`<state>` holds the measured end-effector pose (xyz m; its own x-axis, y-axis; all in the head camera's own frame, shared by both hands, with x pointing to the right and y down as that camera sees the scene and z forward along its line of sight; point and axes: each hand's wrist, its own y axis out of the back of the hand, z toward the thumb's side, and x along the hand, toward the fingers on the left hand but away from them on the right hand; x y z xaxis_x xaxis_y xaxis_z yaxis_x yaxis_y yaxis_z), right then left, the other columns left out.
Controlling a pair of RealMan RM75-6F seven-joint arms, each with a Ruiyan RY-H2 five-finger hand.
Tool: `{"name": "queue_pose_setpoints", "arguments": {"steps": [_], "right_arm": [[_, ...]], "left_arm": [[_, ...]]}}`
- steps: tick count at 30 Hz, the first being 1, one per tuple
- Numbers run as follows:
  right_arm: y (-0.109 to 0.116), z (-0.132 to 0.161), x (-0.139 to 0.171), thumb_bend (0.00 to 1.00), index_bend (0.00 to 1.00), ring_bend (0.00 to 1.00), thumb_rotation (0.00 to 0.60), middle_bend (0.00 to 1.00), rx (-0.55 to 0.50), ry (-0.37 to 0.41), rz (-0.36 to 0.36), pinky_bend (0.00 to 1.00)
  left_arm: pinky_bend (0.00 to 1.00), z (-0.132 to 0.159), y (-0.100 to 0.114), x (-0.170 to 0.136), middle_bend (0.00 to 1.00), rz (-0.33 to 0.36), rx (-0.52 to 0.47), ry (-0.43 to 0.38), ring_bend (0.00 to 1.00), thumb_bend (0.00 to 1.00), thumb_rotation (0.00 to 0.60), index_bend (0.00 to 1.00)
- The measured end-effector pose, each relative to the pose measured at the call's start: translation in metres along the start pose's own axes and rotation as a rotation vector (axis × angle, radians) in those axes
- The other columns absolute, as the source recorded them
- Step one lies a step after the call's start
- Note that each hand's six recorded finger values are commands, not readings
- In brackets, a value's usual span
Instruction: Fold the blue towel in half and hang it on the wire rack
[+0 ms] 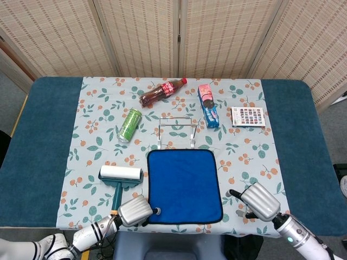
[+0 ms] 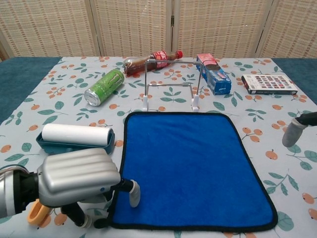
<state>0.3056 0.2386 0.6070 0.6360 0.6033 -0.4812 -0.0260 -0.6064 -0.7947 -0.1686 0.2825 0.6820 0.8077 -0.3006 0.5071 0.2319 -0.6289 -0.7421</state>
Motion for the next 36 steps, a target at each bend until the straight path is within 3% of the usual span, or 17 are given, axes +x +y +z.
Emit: {"name": "queue_pose_setpoints", "arguments": {"steps": [18,27,36], "right_arm": [[0.000,-0.003,-0.001,0.16,0.38,0.95,0.600,0.93,-0.020,-0.004,-0.014,1.00],[0.001,-0.003,-0.002,0.16,0.38,0.95,0.600,0.93,-0.025,-0.002,-0.022,1.00],[0.004,-0.002,-0.001,0.16,0.38,0.95,0.600,0.93,-0.024,-0.002,-0.035,1.00]], "left_arm": [[0.99,-0.001,-0.001,0.010,0.98,0.000,-0.033,0.022,0.91,0.29,0.600,0.47],[0.99,0.000,-0.002,0.009,0.98,-0.012,-0.048,0.021,0.92,0.43,0.600,0.56],[1.00,0.001,-0.002,0.011,0.99,-0.014,-0.069,0.016,0.92,0.50,0.600,0.61]]}}
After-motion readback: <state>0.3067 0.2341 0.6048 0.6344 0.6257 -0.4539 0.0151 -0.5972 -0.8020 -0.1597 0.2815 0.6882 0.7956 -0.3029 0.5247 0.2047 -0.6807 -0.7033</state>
